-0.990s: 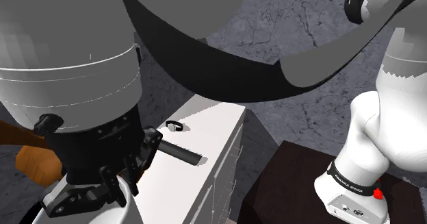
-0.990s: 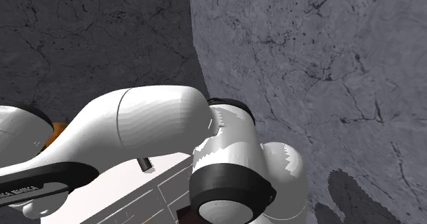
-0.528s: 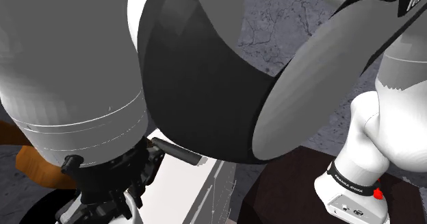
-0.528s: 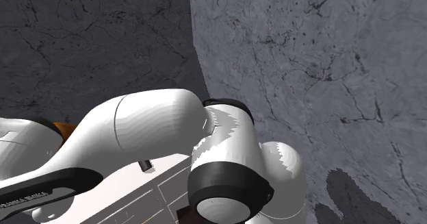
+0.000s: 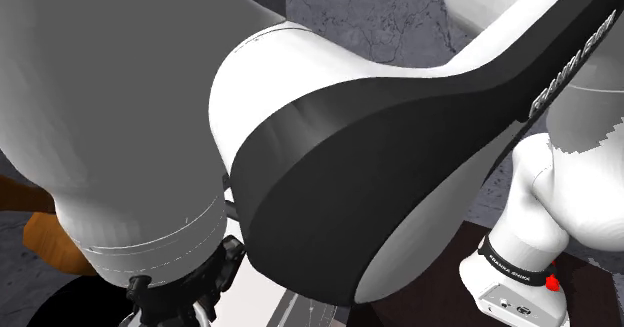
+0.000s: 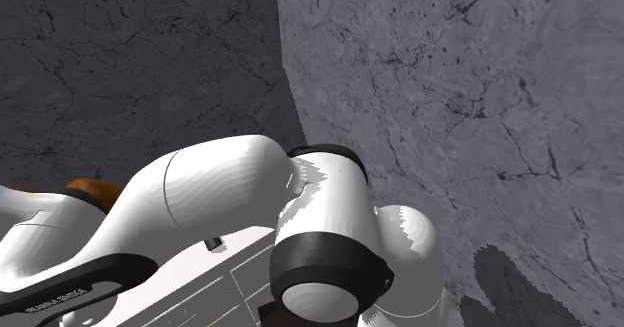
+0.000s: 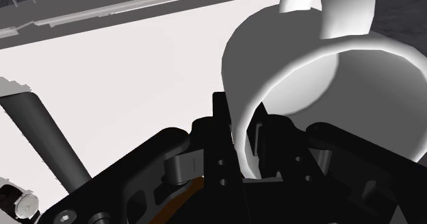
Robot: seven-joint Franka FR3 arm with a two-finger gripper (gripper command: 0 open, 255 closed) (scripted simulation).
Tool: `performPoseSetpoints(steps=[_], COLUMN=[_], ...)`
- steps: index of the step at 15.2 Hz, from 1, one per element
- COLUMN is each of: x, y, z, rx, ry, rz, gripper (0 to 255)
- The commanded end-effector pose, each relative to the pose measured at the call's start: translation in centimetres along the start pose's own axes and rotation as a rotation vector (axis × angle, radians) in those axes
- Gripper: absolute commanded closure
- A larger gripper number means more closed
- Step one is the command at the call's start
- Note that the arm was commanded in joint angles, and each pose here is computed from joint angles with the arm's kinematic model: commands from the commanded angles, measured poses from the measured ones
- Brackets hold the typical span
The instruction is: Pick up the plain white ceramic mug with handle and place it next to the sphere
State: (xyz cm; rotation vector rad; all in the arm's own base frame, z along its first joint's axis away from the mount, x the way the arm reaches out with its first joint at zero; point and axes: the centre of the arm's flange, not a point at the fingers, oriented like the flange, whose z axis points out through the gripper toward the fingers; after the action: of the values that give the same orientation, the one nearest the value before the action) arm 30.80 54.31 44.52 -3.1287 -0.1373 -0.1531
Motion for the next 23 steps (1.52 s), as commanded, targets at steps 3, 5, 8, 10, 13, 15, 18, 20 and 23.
performPoseSetpoints(steps=[3,5,8,10,13,15,18,20,23], x=[-0.1,-0.2,-0.4,-0.4,-0.4,-0.4,-0.4,-0.4,-0.4], y=[0.0,0.0,0.0,0.0,0.0,0.0,0.0,0.0,0.0], z=[2.1,3.2,4.8,5.2,5.2,5.2,5.2,5.2,3.9], rx=[0.001,0.001,0.001,0.001,0.001,0.001,0.001,0.001,0.001], ry=[0.000,0.000,0.000,0.000,0.000,0.000,0.000,0.000,0.000], rz=[0.000,0.000,0.000,0.000,0.000,0.000,0.000,0.000,0.000], gripper=[255,255,255,255,255,255,0,0,0])
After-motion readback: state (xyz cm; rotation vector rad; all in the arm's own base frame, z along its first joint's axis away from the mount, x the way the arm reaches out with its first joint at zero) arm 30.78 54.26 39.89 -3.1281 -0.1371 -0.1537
